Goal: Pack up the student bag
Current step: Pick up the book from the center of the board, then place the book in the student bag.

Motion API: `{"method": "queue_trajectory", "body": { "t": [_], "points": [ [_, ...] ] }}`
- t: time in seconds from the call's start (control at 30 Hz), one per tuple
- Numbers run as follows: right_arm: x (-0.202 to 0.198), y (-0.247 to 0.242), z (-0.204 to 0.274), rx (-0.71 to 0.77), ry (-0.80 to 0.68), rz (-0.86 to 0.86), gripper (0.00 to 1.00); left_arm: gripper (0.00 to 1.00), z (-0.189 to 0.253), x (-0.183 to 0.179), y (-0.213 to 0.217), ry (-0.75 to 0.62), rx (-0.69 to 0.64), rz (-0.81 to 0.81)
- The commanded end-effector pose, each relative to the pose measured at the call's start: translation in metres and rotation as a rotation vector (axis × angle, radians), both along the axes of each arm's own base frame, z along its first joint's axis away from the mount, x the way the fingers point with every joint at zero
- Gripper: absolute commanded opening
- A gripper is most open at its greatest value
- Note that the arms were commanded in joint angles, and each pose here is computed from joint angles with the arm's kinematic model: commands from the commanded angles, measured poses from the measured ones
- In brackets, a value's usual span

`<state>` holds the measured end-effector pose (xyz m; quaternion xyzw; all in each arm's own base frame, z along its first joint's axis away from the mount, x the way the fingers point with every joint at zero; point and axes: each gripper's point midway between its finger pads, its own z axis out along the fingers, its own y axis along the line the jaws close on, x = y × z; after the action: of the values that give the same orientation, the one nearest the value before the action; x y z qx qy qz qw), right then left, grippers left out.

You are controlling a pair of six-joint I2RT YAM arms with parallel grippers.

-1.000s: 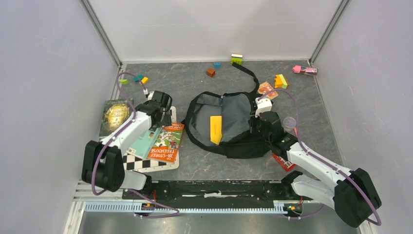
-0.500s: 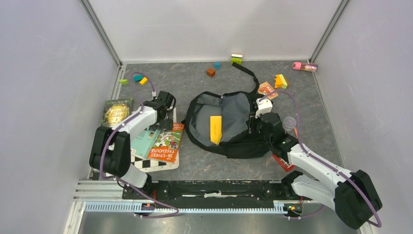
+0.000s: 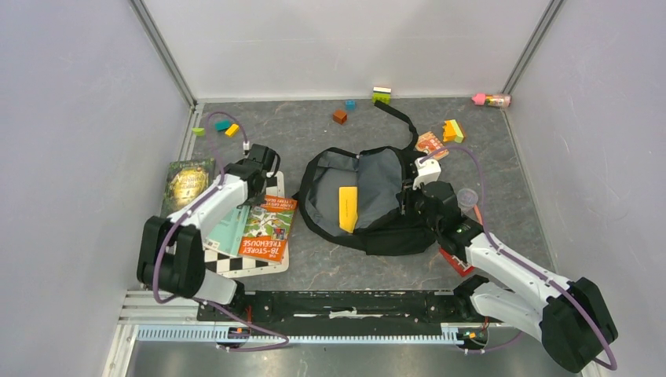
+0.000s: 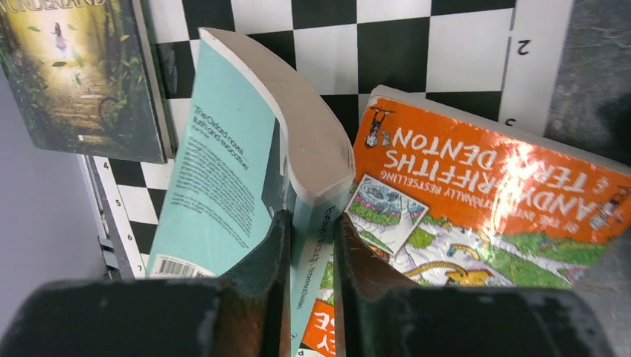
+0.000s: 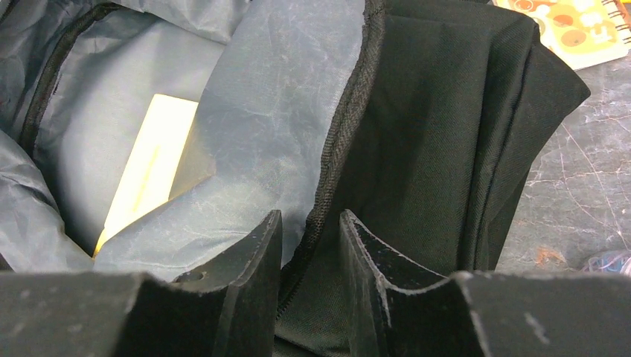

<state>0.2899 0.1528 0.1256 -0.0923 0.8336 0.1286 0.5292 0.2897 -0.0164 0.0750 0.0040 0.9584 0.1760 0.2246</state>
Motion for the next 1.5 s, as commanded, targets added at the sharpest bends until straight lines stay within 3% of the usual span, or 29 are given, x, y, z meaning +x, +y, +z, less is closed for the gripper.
{"method": "queue_trajectory", "body": {
  "t": [0.0,0.2,0.47,0.7,0.77,0.97,1.3,1.37,1.47],
  "points": [
    [0.003,0.001,0.015,0.024,-0.038,-0.002,0.40,0.02,0.040,0.007,-0.006,-0.180,-0.073,0.005],
    [0.006,-0.003,0.022,-0.005,-0.052,-0.012,0.46,0.02,0.093,0.003,-0.015,-0.383,-0.191,-0.042],
    [0.009,-0.014,0.038,-0.056,-0.080,-0.045,0.75,0.02,0.169,-0.014,-0.036,-0.565,-0.345,-0.189],
    [0.009,-0.026,0.047,-0.093,-0.098,-0.079,0.93,0.02,0.208,-0.020,-0.071,-0.575,-0.536,-0.273],
    [0.010,-0.029,0.044,-0.101,-0.089,-0.089,0.98,0.02,0.220,-0.023,-0.093,-0.570,-0.645,-0.336],
    [0.014,-0.021,0.039,-0.051,-0.065,-0.039,0.98,0.02,0.247,-0.031,-0.142,-0.535,-0.905,-0.462],
    [0.029,0.021,0.035,0.059,-0.040,0.103,0.98,0.02,0.251,-0.027,-0.186,-0.482,-1.143,-0.556],
    [0.034,0.027,0.031,0.061,-0.017,0.131,0.89,0.02,0.257,-0.025,-0.194,-0.488,-1.203,-0.570],
    [0.037,0.037,0.040,0.084,-0.019,0.179,0.58,0.02,0.253,-0.017,-0.204,-0.466,-1.259,-0.571]
  ]
}}
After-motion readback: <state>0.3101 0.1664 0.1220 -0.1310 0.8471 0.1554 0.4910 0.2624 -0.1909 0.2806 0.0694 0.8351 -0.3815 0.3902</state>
